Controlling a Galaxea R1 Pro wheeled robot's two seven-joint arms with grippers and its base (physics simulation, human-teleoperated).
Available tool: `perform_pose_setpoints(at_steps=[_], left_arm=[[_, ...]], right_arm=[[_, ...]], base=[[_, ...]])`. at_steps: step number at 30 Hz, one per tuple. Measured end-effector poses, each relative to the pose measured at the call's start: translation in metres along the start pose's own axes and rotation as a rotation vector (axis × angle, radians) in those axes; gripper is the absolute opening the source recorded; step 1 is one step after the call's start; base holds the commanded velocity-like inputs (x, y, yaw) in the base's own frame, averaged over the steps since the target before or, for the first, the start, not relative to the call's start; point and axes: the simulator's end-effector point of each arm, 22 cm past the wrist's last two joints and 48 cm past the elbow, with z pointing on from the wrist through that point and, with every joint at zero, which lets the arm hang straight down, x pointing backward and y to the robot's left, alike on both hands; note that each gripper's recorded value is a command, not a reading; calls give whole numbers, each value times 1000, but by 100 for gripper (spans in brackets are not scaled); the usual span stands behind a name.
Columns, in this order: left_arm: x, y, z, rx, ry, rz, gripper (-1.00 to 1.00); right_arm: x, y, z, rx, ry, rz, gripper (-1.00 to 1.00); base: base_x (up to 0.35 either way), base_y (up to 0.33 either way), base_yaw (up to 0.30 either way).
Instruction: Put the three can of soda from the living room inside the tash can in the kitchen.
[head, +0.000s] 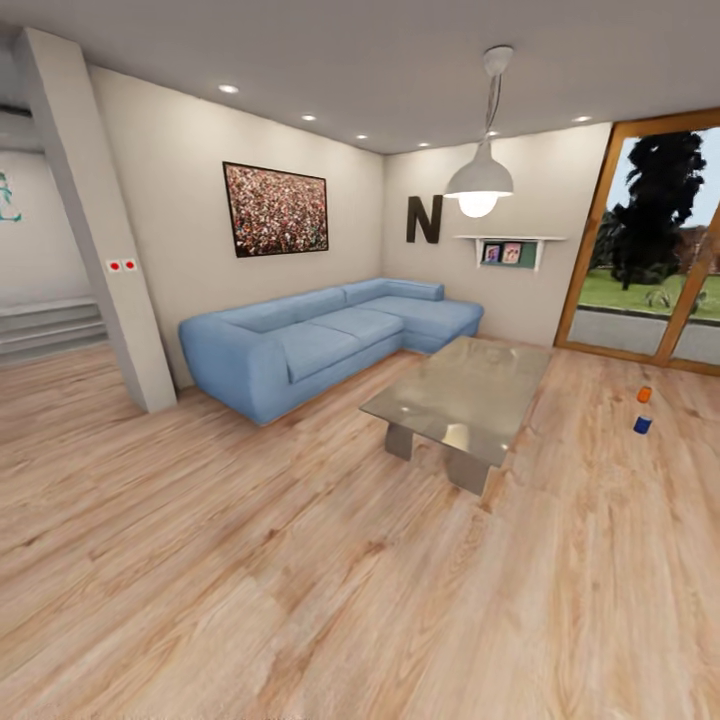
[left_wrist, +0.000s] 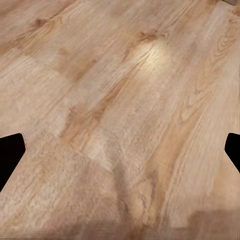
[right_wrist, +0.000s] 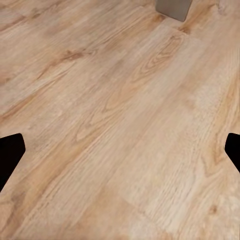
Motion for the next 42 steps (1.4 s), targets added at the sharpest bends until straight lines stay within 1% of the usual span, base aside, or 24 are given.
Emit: perform_pose_setpoints(at_steps=[3,8,21,37,42], left_arm=[[0,3,0,-13,0,0,100],[0,11,0,-52,2,3,100],[-2,14,0,-66,-4,5,100],[-8,15,-1,-69,-19,3,100],[-12,15,-1,-70,-28,2,100]], right_arm=[[0,0,0,0,0,0,100],[0,0,0,0,0,0,100],[-2,0,0,1,-6,2,100],[-9,-1,0,2,-21,5,100],[-12,-1,0,3,-28,6,100]], base=[[0,-224,207],[0,-286,207],[-6,-317,161],[-87,-314,24],[-130,-175,1]])
